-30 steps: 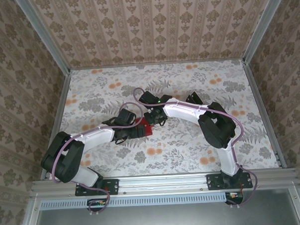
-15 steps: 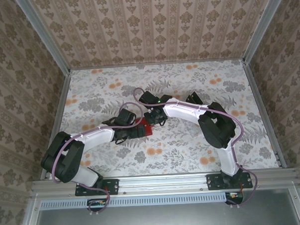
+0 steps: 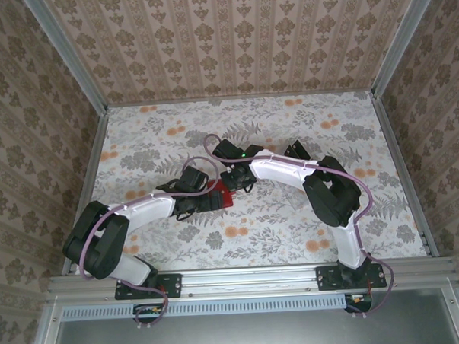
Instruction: Put the credit cards into the card holder
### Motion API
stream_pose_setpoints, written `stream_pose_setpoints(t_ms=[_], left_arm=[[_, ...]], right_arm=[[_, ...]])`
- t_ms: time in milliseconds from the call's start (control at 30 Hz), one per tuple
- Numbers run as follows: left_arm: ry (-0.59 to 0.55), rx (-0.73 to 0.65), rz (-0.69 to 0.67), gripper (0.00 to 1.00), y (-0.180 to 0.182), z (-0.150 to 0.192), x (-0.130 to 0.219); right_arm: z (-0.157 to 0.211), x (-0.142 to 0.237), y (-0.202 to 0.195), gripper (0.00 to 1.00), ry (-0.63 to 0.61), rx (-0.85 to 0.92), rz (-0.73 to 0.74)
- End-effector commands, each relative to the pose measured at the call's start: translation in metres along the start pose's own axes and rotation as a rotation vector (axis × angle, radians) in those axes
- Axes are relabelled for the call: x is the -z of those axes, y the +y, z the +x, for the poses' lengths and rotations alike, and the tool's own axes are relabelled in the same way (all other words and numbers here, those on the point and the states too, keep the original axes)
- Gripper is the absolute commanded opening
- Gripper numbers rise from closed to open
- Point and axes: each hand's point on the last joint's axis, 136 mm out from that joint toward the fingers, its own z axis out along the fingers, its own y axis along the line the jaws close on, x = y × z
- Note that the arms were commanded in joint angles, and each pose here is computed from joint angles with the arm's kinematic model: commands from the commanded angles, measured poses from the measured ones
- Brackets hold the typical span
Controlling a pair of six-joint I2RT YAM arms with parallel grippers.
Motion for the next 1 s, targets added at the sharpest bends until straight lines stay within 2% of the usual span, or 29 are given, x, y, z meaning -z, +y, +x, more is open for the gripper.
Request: stream_pose_setpoints(t_ms=[0, 333, 567, 733, 900, 967], left_arm=[[0.084, -0.022, -0.153, 1.00, 0.042, 0.030, -0.020], [0.086, -0.022, -0.154, 1.00, 0.043, 0.031, -0.021], [0.086, -0.021, -0.154, 1.00, 0.043, 0.031, -0.021], [0.087, -0.025, -0.152, 1.00, 0.042, 0.030, -0.021], [0.085, -0.025, -0.151, 1.00, 0.041, 0.029, -0.021], [0.087, -0.026, -0.150, 1.00, 0.041, 0.029, -0.022]], right_arm=[[-0.008, 0.011, -0.001, 0.18, -0.023, -0.002, 0.020], [-0.009, 0.013, -0.001, 0.22, -0.030, -0.007, 0.018], [-0.008, 0.012, -0.002, 0.20, -0.028, -0.010, 0.017], [-0.010, 0.016, -0.002, 0.14, -0.036, -0.013, 0.014], [-0.012, 0.022, 0.001, 0.00, -0.048, -0.019, -0.007], [-0.012, 0.024, 0.003, 0.00, -0.049, -0.027, -0.029]])
